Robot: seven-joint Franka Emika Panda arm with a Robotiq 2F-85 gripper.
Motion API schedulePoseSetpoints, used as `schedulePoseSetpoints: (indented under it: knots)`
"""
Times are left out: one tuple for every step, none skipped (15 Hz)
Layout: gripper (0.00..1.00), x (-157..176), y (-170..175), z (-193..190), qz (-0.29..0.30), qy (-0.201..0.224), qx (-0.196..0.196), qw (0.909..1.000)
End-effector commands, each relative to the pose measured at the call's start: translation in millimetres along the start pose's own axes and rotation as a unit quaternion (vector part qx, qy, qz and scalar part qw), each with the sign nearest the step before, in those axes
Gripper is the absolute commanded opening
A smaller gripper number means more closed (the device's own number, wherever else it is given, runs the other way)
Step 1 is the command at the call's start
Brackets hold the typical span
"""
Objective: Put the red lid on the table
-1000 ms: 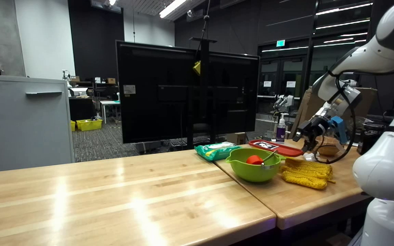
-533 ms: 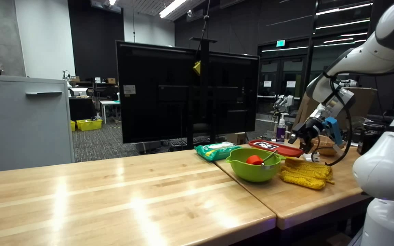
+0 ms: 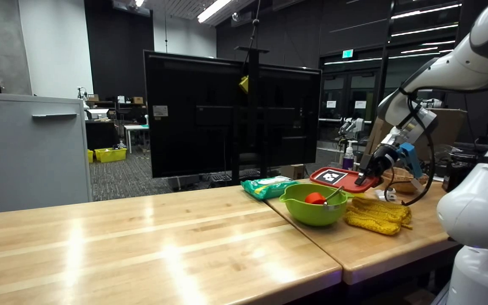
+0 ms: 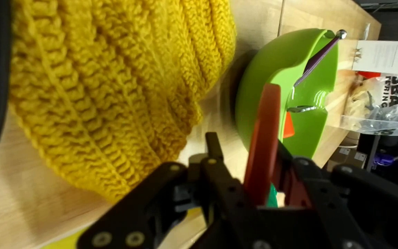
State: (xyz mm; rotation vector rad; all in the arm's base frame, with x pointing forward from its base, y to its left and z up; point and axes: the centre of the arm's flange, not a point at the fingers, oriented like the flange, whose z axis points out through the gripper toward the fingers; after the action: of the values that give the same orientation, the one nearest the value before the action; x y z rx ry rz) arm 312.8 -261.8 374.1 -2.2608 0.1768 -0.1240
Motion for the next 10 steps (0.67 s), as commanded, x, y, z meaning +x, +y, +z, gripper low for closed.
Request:
schedulePoseSetpoints:
  knots:
    - [0.06, -6.3, -13.5, -2.2, 0.0, 0.009, -0.006, 0.9999]
    - [0.01, -6.3, -15.8, -4.0, -0.004, 0.008, -0.009, 0.9999]
    - [0.0, -6.1, -18.7, -5.8, -0.008, 0.006, -0.014, 0.9999]
    - [0.0, -5.9, -23.0, -8.8, -0.014, 0.005, -0.02, 0.9997]
    - [0.02, -6.1, -26.8, -12.2, -0.021, 0.002, -0.026, 0.9994]
    - [0.02, -6.4, -31.3, -16.6, -0.028, -0.001, -0.032, 0.9991]
    - [0.02, -6.8, -34.8, -20.3, -0.037, -0.003, -0.035, 0.9987]
    - [0.02, -6.9, -38.1, -24.3, -0.042, -0.005, -0.04, 0.9983]
    - [0.02, -7.6, -41.7, -29.5, -0.047, -0.008, -0.044, 0.9979]
    - [0.02, -8.6, -45.5, -34.4, -0.053, -0.011, -0.046, 0.9975]
